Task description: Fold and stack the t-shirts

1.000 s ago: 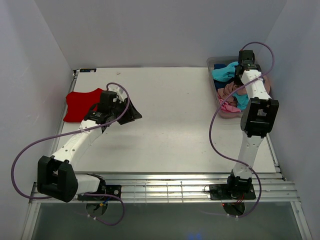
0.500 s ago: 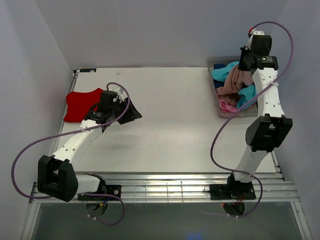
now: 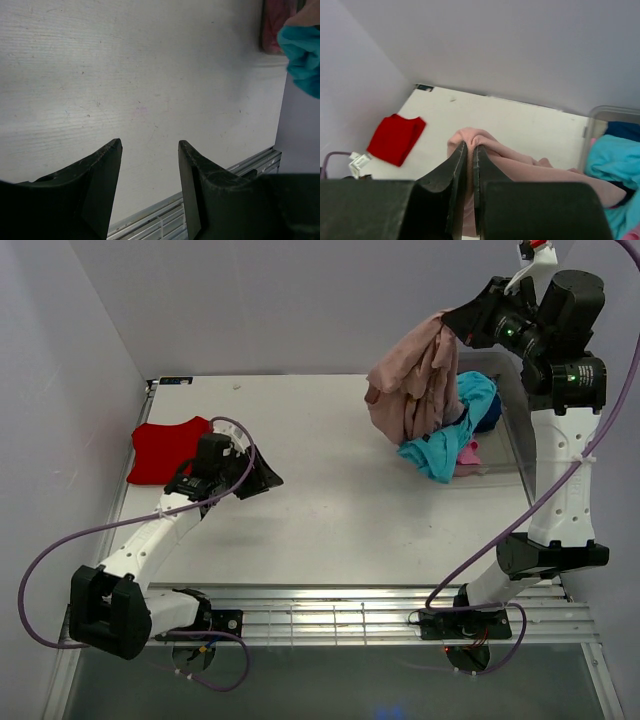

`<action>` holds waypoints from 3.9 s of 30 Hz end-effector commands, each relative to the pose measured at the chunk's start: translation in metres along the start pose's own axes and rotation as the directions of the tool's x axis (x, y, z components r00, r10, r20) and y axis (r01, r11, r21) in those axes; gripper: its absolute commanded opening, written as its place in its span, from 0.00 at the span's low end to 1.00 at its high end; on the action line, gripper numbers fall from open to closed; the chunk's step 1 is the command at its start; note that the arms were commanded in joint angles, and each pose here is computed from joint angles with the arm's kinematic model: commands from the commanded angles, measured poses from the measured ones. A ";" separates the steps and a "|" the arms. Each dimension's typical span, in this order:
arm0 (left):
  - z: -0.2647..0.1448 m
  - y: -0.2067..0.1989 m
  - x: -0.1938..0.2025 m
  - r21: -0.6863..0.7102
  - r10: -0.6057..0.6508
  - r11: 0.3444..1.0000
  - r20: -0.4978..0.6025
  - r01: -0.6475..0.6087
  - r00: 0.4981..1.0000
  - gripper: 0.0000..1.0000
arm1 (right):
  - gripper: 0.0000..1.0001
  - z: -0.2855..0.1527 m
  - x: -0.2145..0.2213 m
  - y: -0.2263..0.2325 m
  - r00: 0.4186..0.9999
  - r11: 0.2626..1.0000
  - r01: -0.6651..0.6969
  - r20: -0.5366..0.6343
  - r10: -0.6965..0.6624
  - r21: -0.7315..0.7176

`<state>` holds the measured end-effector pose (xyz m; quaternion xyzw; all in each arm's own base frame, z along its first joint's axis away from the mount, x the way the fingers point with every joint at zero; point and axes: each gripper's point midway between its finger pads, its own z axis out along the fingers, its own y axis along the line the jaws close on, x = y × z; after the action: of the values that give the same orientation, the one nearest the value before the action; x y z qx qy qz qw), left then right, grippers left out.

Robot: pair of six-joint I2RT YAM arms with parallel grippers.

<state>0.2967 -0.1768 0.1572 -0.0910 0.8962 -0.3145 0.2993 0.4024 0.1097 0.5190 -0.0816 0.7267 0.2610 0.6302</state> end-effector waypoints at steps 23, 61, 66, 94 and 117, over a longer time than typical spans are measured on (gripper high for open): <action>-0.029 -0.002 0.012 0.036 -0.044 0.998 0.070 0.042 0.997 0.59 | 0.08 -0.005 -0.005 0.165 0.997 0.822 -0.064 0.002 0.079 -0.566; -0.034 0.024 -0.008 -0.130 0.062 0.991 0.150 -0.042 0.987 0.59 | 0.47 -0.040 0.301 0.030 0.864 0.979 -0.043 -0.485 0.137 0.199; -0.014 0.042 0.016 -0.183 0.075 0.981 0.029 -0.069 0.997 0.55 | 0.52 -0.025 0.320 0.069 0.819 0.996 -0.071 -0.574 0.025 -0.057; -0.088 0.063 -0.001 -0.456 -0.009 0.876 0.309 0.156 0.951 0.63 | 0.48 -0.031 0.491 0.263 0.467 0.783 -0.217 -0.766 -0.441 -0.583; -0.120 -0.002 -0.016 -0.174 -0.032 0.980 0.360 0.101 0.933 0.65 | 0.49 -0.040 0.601 0.257 0.322 0.859 -0.060 -0.824 -0.466 -0.509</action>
<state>0.2424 -0.1108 0.2360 -0.2087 0.8538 -0.2064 0.4299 0.1364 0.4256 0.0293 -0.4486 0.8535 0.2513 0.0846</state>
